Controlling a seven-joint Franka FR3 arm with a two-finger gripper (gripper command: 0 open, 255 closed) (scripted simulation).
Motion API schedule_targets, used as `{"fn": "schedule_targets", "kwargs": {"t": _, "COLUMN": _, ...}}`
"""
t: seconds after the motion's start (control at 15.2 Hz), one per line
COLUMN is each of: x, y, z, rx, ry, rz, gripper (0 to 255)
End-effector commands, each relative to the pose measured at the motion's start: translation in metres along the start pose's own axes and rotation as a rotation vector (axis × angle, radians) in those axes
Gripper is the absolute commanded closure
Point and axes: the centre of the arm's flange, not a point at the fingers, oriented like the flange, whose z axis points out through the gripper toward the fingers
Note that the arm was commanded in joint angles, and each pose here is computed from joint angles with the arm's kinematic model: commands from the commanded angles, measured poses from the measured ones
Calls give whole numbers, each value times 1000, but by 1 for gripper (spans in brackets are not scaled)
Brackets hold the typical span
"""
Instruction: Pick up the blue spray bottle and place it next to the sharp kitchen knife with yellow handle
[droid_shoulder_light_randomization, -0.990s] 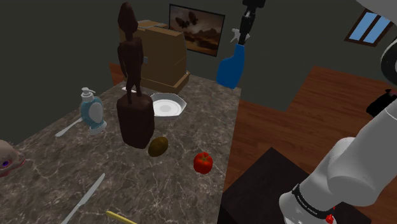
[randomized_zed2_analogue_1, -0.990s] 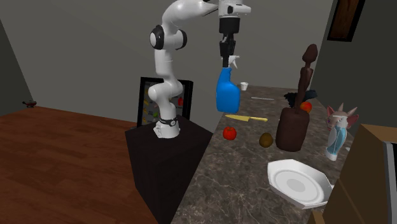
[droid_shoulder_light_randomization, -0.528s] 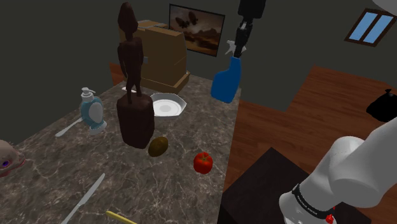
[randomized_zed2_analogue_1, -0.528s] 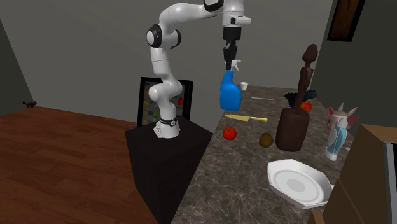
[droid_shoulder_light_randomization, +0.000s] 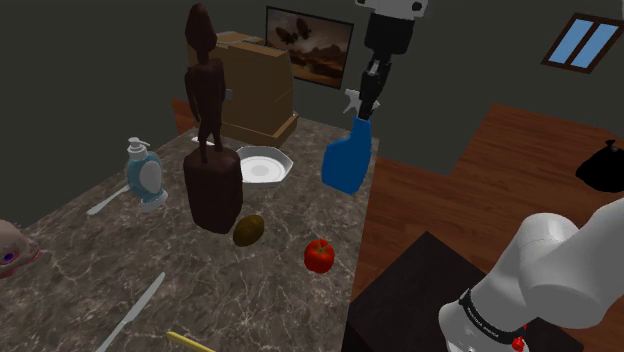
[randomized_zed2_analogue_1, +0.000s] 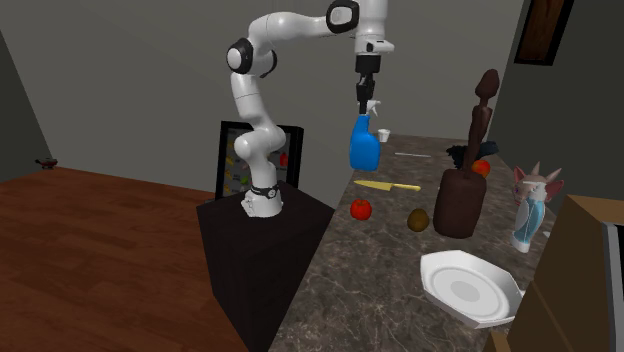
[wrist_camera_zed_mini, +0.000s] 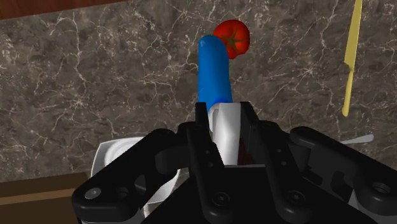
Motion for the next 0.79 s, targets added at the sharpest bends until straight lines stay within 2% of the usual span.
{"fn": "schedule_targets", "kwargs": {"t": 0.0, "x": -4, "y": -25, "z": 6, "rx": 0, "ry": 0, "rz": 2, "gripper": 255}}
{"fn": "schedule_targets", "kwargs": {"t": 0.73, "x": -23, "y": -164, "z": 45, "rx": 0, "ry": 0, "rz": 2, "gripper": 255}}
